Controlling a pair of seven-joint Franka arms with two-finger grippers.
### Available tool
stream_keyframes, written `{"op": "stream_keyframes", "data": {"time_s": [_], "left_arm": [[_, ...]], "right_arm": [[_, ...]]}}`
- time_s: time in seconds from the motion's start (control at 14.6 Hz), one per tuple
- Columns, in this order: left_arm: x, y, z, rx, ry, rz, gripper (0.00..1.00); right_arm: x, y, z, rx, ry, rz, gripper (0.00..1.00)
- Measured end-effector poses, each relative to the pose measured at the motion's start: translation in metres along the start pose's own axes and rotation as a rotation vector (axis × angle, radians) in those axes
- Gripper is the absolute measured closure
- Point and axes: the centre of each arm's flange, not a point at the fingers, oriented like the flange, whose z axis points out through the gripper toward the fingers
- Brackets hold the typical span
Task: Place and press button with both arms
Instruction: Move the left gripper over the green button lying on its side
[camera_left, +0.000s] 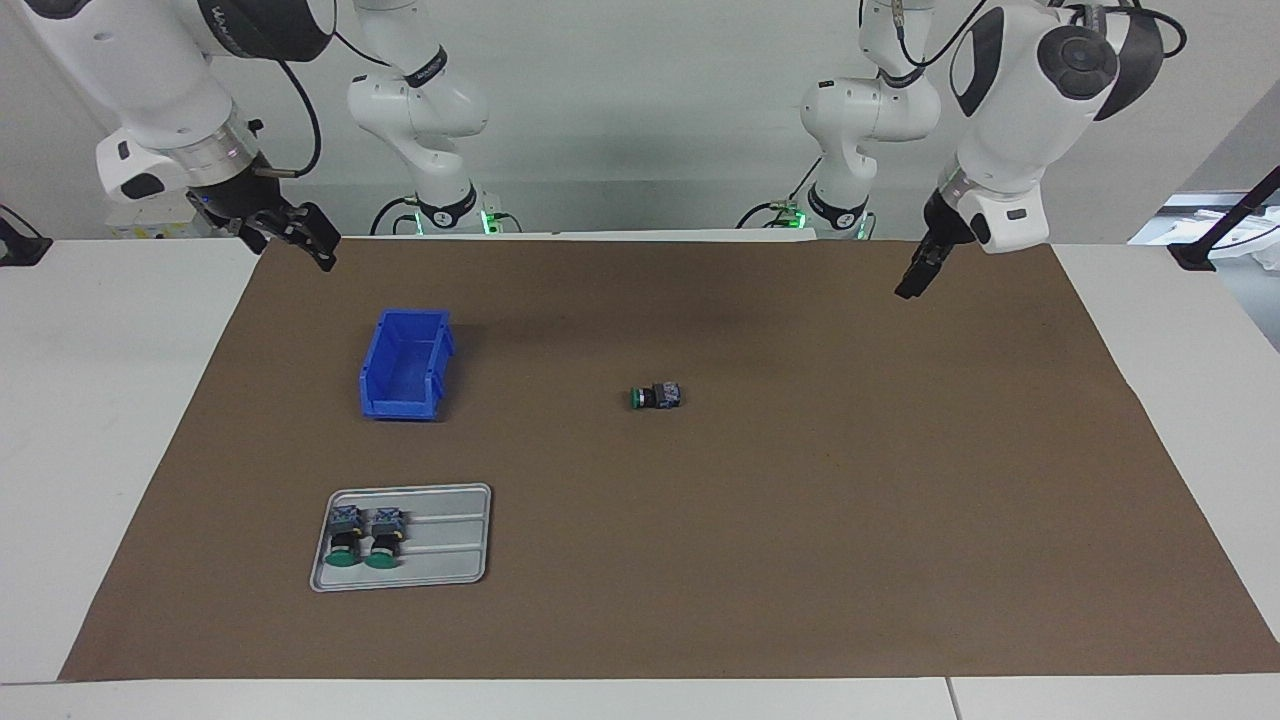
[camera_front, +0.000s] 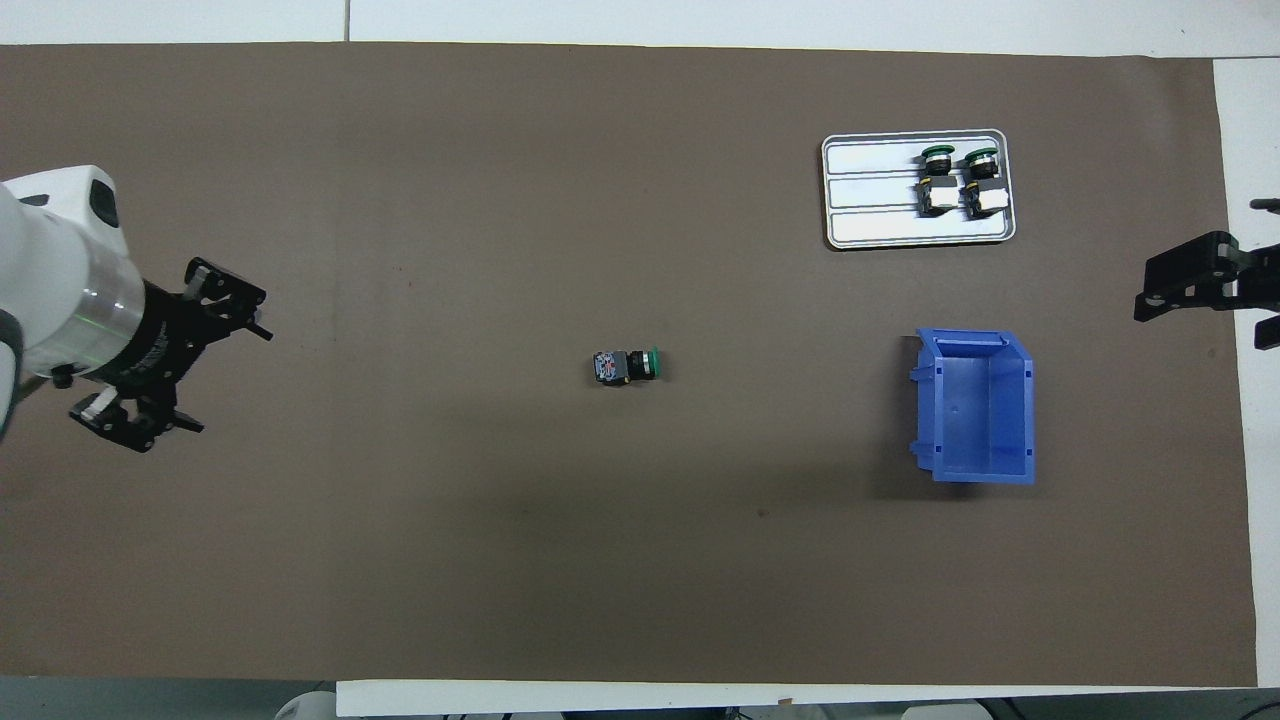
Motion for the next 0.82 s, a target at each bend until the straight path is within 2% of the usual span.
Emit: {"op": "stream_keyframes", "data": {"time_s": [0.34,0.48,0.82], "left_arm": [[-0.083,0.057,0.048,-0.044,0.013,-0.173,0.00],[-0.112,0.083,0.076,-0.067,0.011,-0.238,0.00],[-0.160,0.120,0.131,-0.062,0.003,-0.367,0.00]], "right_arm": [[0.004,0.003,0.011,-0.038,-0.001,-0.188,0.01],[0.006,0.003,0.013,-0.037,0.007,-0.207,0.01],[0.012,0.003,0.021,-0.036,0.006,-0.210,0.01]]}}
